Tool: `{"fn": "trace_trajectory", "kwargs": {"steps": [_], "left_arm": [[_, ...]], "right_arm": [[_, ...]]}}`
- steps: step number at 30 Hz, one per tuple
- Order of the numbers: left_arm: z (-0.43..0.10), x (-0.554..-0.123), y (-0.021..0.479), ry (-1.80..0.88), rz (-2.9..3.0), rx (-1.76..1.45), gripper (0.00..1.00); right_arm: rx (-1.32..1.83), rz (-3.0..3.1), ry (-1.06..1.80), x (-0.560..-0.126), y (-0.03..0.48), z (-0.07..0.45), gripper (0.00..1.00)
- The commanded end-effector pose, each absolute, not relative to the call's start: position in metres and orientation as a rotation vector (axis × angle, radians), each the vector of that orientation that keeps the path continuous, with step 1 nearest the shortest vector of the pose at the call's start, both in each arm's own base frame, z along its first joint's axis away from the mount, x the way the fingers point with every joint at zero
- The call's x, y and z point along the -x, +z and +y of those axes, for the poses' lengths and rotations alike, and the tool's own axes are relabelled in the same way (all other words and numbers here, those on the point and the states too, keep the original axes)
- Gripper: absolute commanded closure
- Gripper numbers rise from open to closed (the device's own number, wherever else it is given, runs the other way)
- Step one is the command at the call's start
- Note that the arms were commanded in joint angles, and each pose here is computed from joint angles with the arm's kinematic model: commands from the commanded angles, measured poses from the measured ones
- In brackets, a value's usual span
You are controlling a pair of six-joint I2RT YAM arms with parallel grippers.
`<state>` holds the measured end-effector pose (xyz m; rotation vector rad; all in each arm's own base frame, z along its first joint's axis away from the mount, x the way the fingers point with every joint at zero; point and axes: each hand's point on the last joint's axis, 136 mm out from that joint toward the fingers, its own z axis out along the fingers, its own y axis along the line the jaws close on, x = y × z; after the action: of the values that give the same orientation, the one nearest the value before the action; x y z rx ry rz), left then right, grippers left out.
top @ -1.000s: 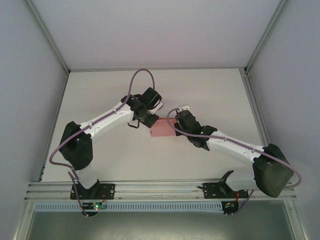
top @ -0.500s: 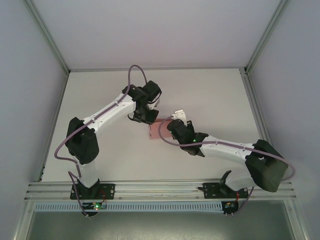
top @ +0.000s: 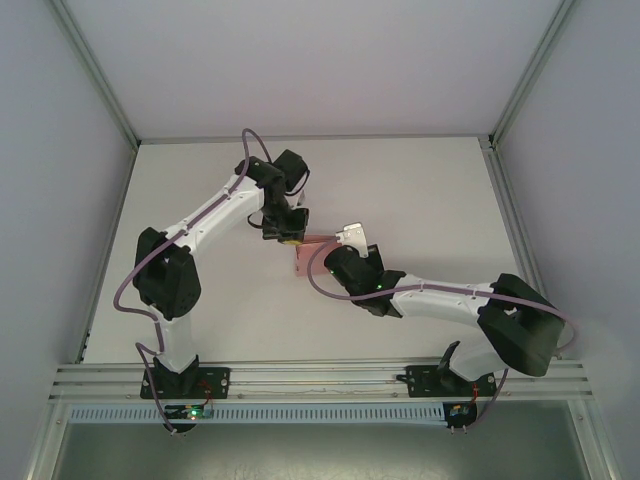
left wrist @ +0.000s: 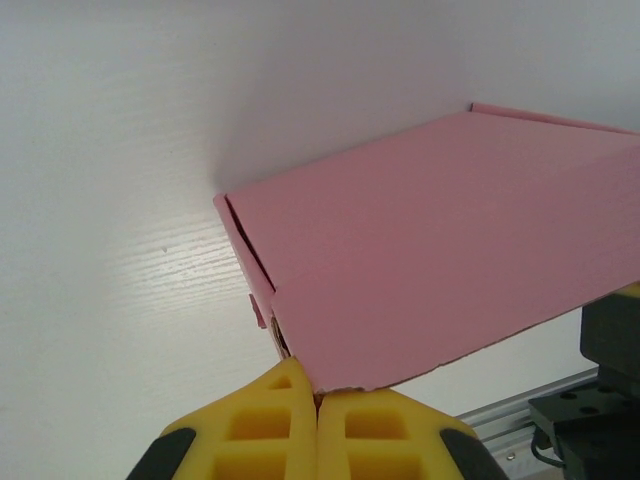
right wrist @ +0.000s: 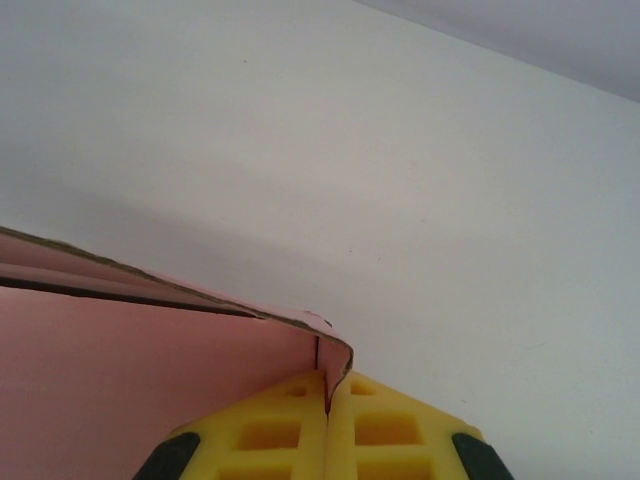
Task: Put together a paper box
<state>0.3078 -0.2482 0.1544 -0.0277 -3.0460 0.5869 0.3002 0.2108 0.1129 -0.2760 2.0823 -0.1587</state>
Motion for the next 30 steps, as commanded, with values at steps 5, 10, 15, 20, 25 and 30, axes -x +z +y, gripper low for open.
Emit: {"fn": "trace_trajectory", "kwargs": {"steps": [5,10,15,20,25,30], "left_arm": [[-0.254,-0.306,0.141,0.657,-3.057,0.092,1.0],[-0.229,-0.295,0.102,0.424,-3.189,0.302,1.0],[-0.23,-0.272,0.07,0.451,-3.181,0.363,1.0],[-0.228,-0.263,0.048,0.408,-3.198,0.399,1.0],[-0.229,-0.27,0.048,0.389,-3.22,0.374,1.0],[-0.234,-0.275,0.058,0.419,-3.249,0.398,1.0]], "right_arm": [[0.439,2.205,-0.18,-0.278,0.073,0.216,1.0],[0.433,2.203,-0.173,-0.277,0.07,0.214,1.0],[0.433,2.197,-0.153,-0.276,0.07,0.215,1.0],[0.464,2.18,-0.064,-0.276,0.083,0.225,0.97],[0.546,2.163,0.186,-0.268,0.118,0.246,0.55],[0.531,2.144,0.453,-0.265,0.143,0.247,0.2]]}}
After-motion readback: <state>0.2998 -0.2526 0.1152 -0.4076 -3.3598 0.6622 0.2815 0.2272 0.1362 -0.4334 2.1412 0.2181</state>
